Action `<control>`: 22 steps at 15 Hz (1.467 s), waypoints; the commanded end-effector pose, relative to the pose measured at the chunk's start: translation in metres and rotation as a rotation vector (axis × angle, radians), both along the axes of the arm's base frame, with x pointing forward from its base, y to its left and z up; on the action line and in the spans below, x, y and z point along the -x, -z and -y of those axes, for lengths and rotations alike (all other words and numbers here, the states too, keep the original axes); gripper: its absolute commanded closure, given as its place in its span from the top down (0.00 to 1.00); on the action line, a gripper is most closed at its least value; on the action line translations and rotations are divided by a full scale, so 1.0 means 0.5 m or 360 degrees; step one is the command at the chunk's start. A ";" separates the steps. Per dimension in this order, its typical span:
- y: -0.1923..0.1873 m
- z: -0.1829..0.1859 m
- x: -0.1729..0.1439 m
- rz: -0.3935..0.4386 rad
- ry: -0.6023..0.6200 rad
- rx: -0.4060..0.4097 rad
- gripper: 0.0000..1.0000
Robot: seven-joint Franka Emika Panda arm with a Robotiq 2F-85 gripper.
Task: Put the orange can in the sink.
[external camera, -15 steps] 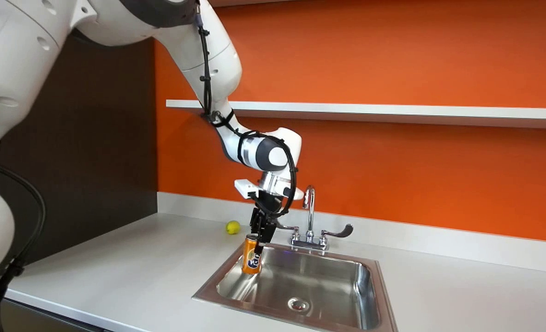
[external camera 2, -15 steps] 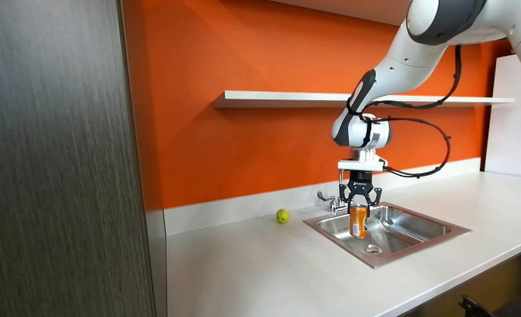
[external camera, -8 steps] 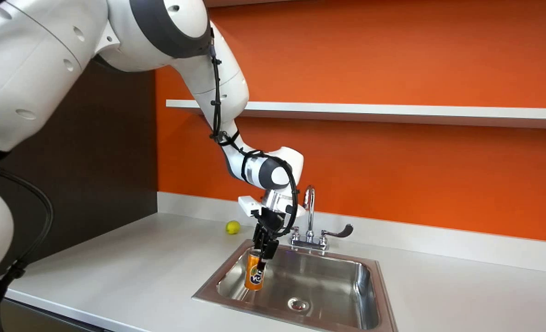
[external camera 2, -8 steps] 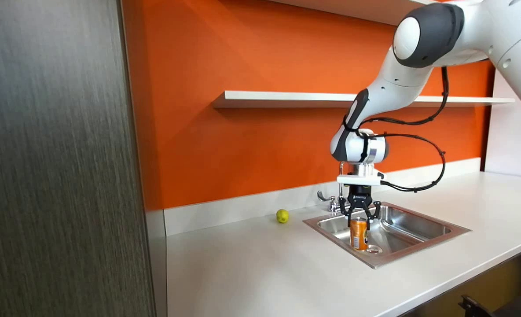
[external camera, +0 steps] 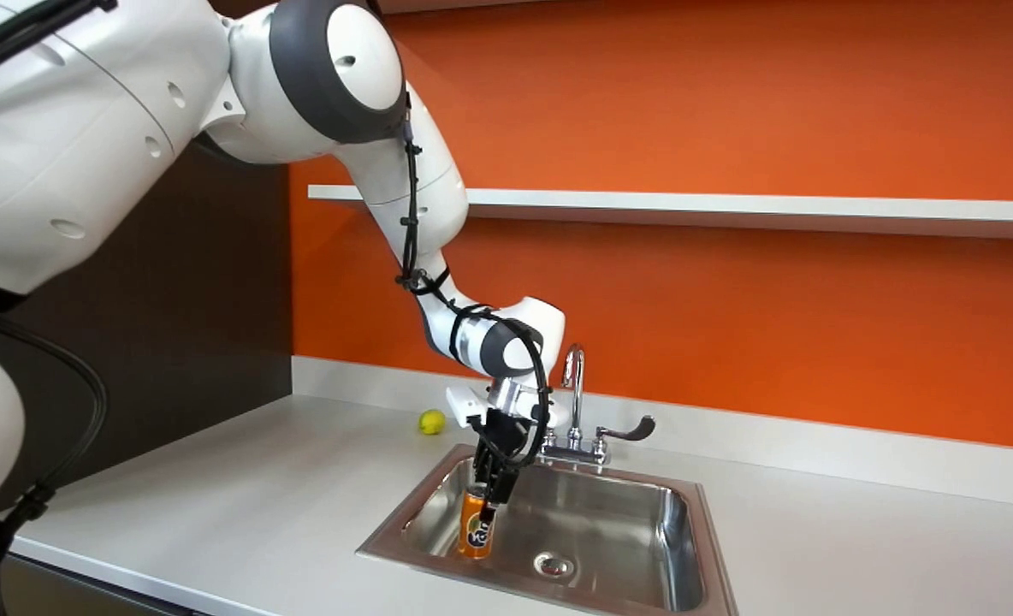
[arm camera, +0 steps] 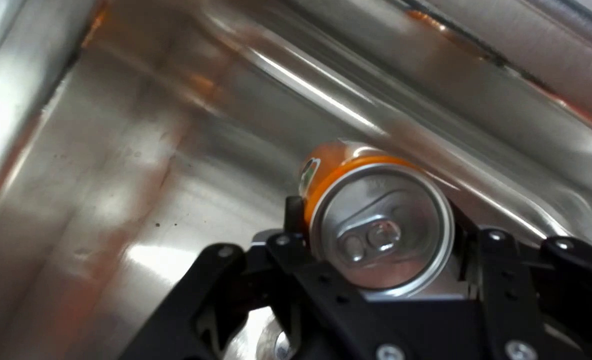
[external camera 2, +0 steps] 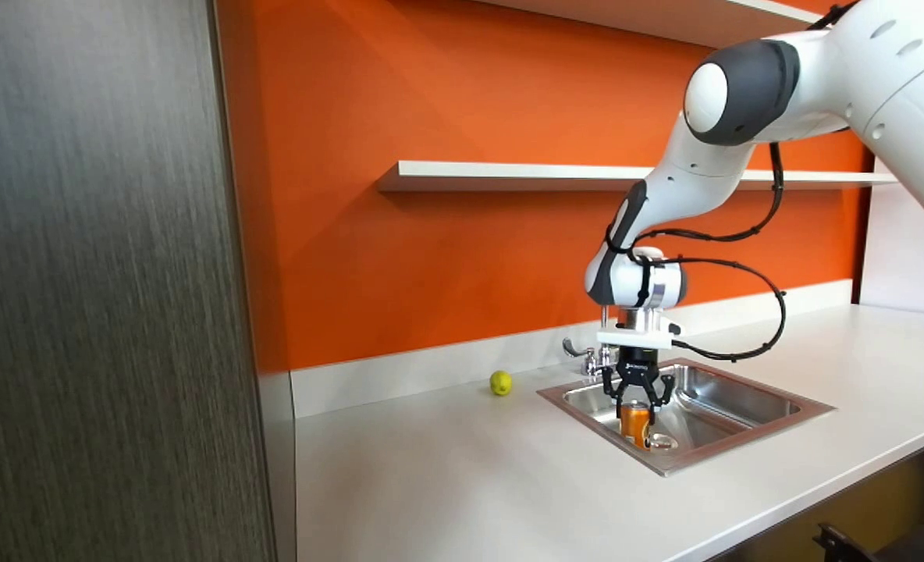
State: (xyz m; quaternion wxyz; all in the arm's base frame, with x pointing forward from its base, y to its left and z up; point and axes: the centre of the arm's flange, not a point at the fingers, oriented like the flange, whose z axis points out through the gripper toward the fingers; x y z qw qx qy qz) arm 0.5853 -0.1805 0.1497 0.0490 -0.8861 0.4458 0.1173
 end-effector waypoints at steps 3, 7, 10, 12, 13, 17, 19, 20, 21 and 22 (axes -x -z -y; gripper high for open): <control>0.014 0.013 -0.021 0.0045 0.0043 0.0003 0.38; 0.024 0.014 -0.024 0.0047 0.0047 0.0008 0.38; 0.031 0.015 -0.026 0.0047 0.0052 0.0008 0.38; 0.036 0.016 -0.026 0.0043 0.0056 0.0008 0.38; 0.037 0.016 -0.026 0.0042 0.0058 0.0006 0.38; 0.043 0.016 -0.026 0.0034 0.0062 0.0005 0.38; 0.044 0.016 -0.028 0.0033 0.0067 0.0001 0.38; 0.044 0.016 -0.028 0.0034 0.0069 0.0001 0.38; 0.045 0.016 -0.029 0.0034 0.0070 0.0001 0.38; 0.045 0.016 -0.029 0.0034 0.0071 0.0001 0.38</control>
